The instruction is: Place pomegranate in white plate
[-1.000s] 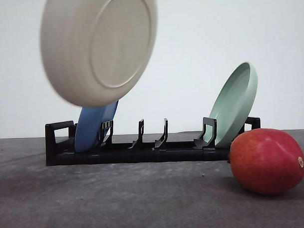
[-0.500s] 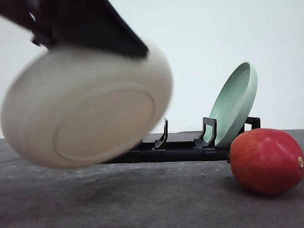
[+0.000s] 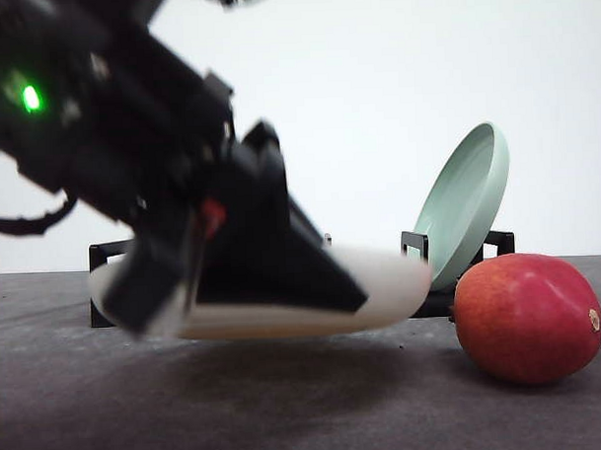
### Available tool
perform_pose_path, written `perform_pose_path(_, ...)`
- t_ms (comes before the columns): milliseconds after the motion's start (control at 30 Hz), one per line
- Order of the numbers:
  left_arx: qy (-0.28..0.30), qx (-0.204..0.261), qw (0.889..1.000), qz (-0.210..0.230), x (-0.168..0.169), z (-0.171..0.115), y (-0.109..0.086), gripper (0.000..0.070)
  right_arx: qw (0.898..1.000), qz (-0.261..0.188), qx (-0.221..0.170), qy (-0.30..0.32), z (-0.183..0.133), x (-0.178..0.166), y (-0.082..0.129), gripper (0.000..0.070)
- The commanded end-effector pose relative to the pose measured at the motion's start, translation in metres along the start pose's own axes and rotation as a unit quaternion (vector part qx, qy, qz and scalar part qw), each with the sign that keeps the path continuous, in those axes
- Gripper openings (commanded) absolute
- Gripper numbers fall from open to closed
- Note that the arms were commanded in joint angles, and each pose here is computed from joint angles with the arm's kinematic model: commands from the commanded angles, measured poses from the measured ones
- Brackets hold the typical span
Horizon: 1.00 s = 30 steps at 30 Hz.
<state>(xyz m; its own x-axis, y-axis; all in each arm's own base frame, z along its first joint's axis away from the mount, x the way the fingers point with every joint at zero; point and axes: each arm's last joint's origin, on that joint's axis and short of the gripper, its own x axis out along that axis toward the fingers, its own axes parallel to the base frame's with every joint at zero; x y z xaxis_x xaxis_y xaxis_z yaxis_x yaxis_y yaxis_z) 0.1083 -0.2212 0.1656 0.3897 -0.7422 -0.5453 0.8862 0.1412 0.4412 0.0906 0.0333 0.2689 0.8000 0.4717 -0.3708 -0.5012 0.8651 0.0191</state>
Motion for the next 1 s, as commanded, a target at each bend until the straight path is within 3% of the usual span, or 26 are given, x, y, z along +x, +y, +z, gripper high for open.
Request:
perform_pose_path(0,0.000,0.022,1.000,-0.004,0.005,0.002,-0.003,0.0011,1.000,-0.001,0.002,-0.008,0.004,-0.002,0.000,0.0349)
perform_pose_path(233,0.023,0.019,0.999,-0.018,0.011,-0.005,-0.007,0.0030,1.000,-0.001,0.002,-0.008,0.004,-0.002,0.000,0.0349)
perform_pose_path(333,0.024,-0.003,1.000,-0.018,0.011,-0.005,-0.007,0.0059,1.000,-0.001,0.002,-0.008,0.004,-0.002,0.000,0.0349)
perform_pose_path(500,0.023,-0.051,0.998,-0.016,0.011,-0.004,-0.007,0.0316,1.000,-0.001,0.002,-0.008,0.004,-0.002,0.000,0.0350)
perform_pose_path(567,0.022,-0.090,0.996,-0.014,0.009,-0.001,-0.005,0.0326,1.000,-0.001,0.002,-0.008,0.004,-0.002,0.000,0.0350)
perform_pose_path(733,0.050,-0.238,0.970,-0.014,-0.006,0.014,0.009,0.0328,1.000,-0.001,0.002,-0.008,0.004,-0.002,0.000,0.0350)
perform_pose_path(967,0.115,-0.332,0.936,-0.030,-0.044,0.022,0.037,0.0331,1.000,-0.001,0.002,-0.008,0.004,-0.002,0.000,0.0350)
